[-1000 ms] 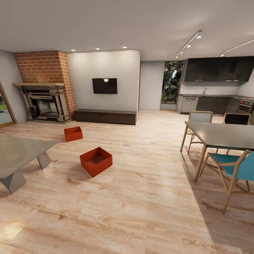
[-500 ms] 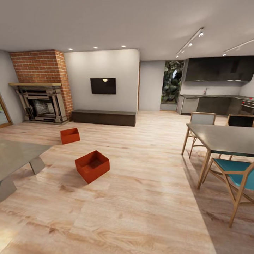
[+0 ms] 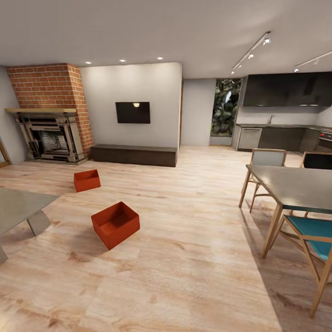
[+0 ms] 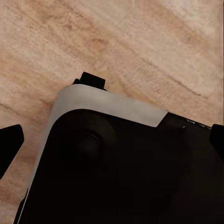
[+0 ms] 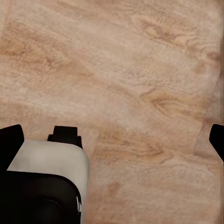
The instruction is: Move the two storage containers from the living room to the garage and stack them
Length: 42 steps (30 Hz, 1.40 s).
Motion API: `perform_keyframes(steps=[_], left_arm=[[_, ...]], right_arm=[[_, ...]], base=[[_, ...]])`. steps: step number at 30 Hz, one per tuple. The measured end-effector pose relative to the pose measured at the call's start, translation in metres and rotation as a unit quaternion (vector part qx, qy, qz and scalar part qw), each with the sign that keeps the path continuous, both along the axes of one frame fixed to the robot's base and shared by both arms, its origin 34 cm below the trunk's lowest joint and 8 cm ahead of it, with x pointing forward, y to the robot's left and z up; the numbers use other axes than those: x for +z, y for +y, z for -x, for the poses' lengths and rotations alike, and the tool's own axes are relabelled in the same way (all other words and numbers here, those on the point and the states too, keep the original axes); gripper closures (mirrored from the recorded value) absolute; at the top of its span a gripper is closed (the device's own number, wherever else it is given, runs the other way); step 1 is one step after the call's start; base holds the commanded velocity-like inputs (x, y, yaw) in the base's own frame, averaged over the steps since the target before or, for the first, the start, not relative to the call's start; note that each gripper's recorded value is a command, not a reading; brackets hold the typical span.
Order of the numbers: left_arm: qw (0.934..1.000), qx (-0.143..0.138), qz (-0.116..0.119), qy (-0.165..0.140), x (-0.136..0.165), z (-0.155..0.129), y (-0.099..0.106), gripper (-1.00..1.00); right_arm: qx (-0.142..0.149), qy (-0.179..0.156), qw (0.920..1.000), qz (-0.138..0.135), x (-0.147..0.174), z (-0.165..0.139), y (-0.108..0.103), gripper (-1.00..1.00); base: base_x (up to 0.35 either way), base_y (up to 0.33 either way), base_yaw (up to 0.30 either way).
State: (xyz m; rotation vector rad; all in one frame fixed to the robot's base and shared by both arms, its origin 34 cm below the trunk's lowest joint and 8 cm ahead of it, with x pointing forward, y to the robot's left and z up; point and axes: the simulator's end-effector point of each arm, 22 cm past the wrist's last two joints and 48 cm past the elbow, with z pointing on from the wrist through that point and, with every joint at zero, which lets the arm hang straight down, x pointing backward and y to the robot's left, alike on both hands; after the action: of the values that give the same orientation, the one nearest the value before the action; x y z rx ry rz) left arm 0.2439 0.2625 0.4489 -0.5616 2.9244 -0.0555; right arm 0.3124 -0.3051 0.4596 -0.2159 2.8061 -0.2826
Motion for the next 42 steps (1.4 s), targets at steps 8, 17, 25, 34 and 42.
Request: perform_keyframes(steps=[8,17,25,34,42], left_arm=[[1.0000,0.000,0.000,0.000,0.0000,0.0000,0.0000,-1.00],[1.0000,0.000,0.000,0.000,0.0000,0.0000,0.0004,-1.00],[1.0000,0.000,0.000,0.000,0.0000,0.0000,0.0003,-1.00],[1.0000,0.001,0.000,0.001,0.0000,0.0003,0.0001,-1.00],[1.0000,0.001,0.000,0.001,-0.0001,0.0005,0.0001,-1.00]], right_arm=[[0.004,0.000,1.0000,0.000,-0.0001,-0.0002,0.0017,-1.00],[0.004,0.001,1.0000,-0.003,-0.0005,0.0001,0.0060,-1.00],[0.001,0.000,1.0000,-0.002,-0.0002,0.0000,0.0033,-1.00],[0.000,0.000,1.0000,-0.001,-0.0002,0.0000,0.0020,-1.00],[-0.001,0.000,1.0000,-0.001,-0.0001,0.0001,0.0011,-1.00]], base=[[0.326,-0.076,0.000],[0.326,-0.076,0.000],[0.326,-0.076,0.000],[0.326,-0.076,0.143],[0.326,-0.076,0.261]])
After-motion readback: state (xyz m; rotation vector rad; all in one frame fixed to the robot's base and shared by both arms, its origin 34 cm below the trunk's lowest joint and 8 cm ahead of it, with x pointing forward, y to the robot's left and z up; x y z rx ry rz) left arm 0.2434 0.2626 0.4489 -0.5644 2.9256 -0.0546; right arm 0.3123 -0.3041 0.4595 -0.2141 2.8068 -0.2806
